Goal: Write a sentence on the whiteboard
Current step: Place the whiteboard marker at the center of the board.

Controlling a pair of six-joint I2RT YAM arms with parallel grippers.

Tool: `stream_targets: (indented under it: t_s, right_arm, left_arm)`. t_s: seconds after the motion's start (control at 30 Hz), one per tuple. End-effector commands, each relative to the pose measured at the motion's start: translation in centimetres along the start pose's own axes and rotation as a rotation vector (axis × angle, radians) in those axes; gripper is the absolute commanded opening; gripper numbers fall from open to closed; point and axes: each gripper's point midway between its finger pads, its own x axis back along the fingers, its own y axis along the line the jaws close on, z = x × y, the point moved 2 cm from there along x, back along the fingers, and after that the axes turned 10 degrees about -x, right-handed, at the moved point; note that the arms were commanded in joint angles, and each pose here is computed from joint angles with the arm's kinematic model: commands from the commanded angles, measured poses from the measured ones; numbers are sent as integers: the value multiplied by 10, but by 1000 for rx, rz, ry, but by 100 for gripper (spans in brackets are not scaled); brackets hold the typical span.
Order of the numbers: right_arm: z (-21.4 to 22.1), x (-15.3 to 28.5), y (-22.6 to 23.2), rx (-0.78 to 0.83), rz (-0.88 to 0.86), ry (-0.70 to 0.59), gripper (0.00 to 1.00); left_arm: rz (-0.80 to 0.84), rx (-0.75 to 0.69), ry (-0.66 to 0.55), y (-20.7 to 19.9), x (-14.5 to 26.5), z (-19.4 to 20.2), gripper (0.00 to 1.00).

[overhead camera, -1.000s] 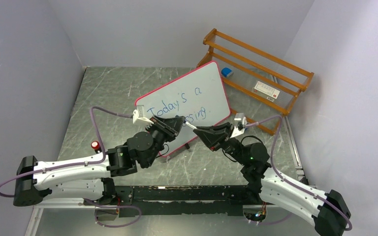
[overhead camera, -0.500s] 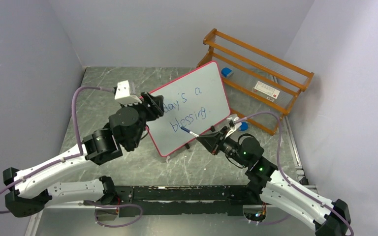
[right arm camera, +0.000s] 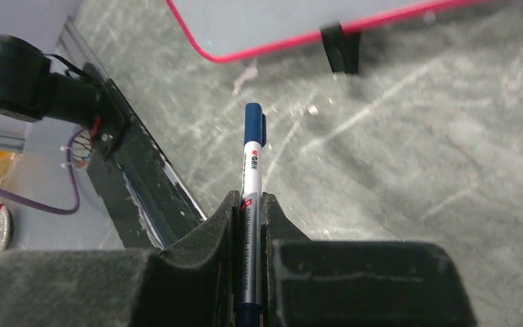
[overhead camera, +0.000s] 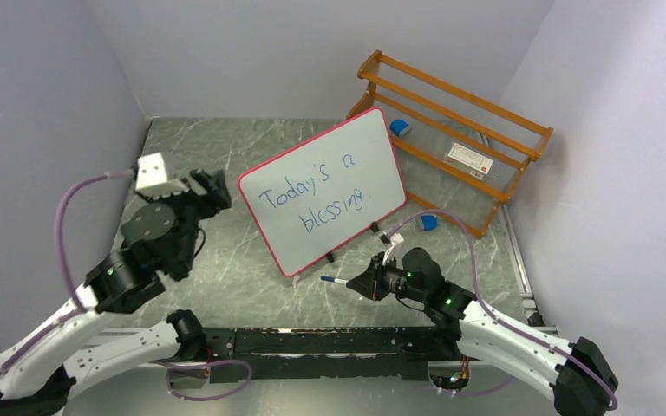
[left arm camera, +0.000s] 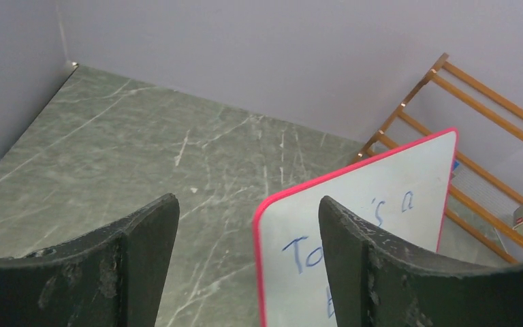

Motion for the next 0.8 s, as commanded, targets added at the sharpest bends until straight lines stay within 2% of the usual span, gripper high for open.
stream_targets:
  t_s: [0.0, 0.2, 0.37, 0.53, 0.67, 0.7, 0.77]
  right_arm:
    - [17, -2, -15, -82, 43, 32, 0]
    - [36, -6, -41, -165, 139, 51, 8]
    - [35, -5, -63, -202, 267, 9, 24]
    - [16, 5, -68, -228, 344, -101, 52]
    - [-15, 22, -59, -218, 381, -219, 66]
    - [-24, 26, -52, -208, 362, -253, 72]
    - [-46, 39, -41, -194, 367, -325, 92]
  left_arm:
    - [-59, -55, 15, 41, 17, 29, 79]
    - [-71, -17, 20, 74, 35, 67, 84]
    - [-72, 21, 15, 87, 43, 72, 89]
    - [-73, -12, 36, 87, 43, 75, 95]
    - [-82, -25, 56, 89, 44, 77, 96]
    - [-75, -22, 57, 88, 45, 76, 96]
    - [-63, -17, 53, 88, 46, 75, 96]
